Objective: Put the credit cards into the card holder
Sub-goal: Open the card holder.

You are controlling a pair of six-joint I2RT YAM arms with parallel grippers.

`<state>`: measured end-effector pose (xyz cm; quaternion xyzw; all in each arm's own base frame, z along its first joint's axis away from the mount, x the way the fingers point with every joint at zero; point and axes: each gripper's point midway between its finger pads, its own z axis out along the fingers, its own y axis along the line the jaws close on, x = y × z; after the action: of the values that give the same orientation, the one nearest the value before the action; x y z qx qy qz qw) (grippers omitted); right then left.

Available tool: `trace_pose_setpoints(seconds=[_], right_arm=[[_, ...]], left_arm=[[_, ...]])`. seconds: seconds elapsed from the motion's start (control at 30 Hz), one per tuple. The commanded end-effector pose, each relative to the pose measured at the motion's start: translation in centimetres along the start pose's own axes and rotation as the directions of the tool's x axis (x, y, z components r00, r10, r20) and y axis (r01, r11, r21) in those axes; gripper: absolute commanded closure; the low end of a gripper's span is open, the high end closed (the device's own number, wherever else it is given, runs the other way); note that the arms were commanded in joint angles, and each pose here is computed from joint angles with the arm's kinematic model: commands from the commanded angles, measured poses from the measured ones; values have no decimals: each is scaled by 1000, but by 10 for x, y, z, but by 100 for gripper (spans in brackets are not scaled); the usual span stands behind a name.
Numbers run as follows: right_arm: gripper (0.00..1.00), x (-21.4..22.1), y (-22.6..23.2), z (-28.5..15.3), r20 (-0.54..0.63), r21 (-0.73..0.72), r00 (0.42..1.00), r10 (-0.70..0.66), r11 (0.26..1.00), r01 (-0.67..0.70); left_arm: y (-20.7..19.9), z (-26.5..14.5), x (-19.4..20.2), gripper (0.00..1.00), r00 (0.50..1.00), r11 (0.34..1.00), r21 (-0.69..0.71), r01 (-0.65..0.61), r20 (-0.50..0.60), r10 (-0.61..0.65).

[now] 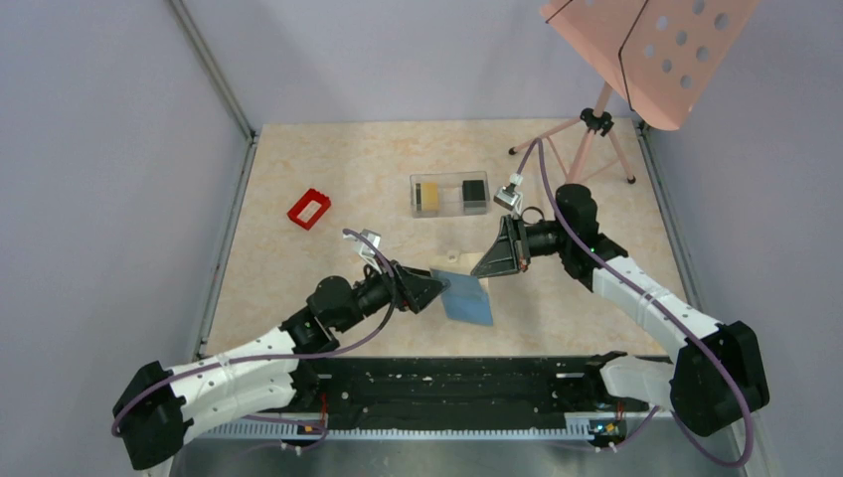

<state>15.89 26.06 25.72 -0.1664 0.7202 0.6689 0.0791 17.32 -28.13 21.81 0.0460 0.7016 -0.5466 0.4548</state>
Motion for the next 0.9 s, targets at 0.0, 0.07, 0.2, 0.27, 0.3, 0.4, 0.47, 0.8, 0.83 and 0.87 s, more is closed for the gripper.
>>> trace_pose_setpoints(seconds=[0.0,0.07,0.2,0.27,0.3,0.4,0.47,0.8,0.83,0.87], right_arm=[[100,3,11,-2,-11,-42,998,-59,997,59],[100,1,11,-2,-11,-47,998,-59,997,58],[100,-4,10,0,-3,-48,998,-60,997,60],[100,-8,8,1,10,-38,998,-57,998,58],[100,-9,6,1,18,-33,998,-57,998,58],[100,-13,3,2,32,-23,998,-47,999,47],[100,-13,2,3,31,-22,999,-44,999,45],[87,-15,1,3,41,-20,998,-40,999,41],[85,-15,2,3,42,-21,998,-42,999,43],[82,-16,2,3,43,-21,998,-43,999,44]], left_arm=[[-41,5,-24,17,996,982,183,-55,76,42],[-50,8,-20,18,997,970,232,-68,45,59],[-60,11,-10,26,999,955,296,-35,-24,44],[-63,11,-9,30,999,949,314,-10,-32,22],[-63,11,-10,31,999,948,318,-3,-32,14],[-62,9,-14,35,1000,950,311,5,-16,0],[-61,7,-18,37,1000,953,301,4,2,-4],[-55,2,-31,88,999,973,229,-17,32,10],[-54,3,-31,92,1000,975,222,-15,29,9],[-52,3,-31,96,1000,977,213,-10,28,4]])
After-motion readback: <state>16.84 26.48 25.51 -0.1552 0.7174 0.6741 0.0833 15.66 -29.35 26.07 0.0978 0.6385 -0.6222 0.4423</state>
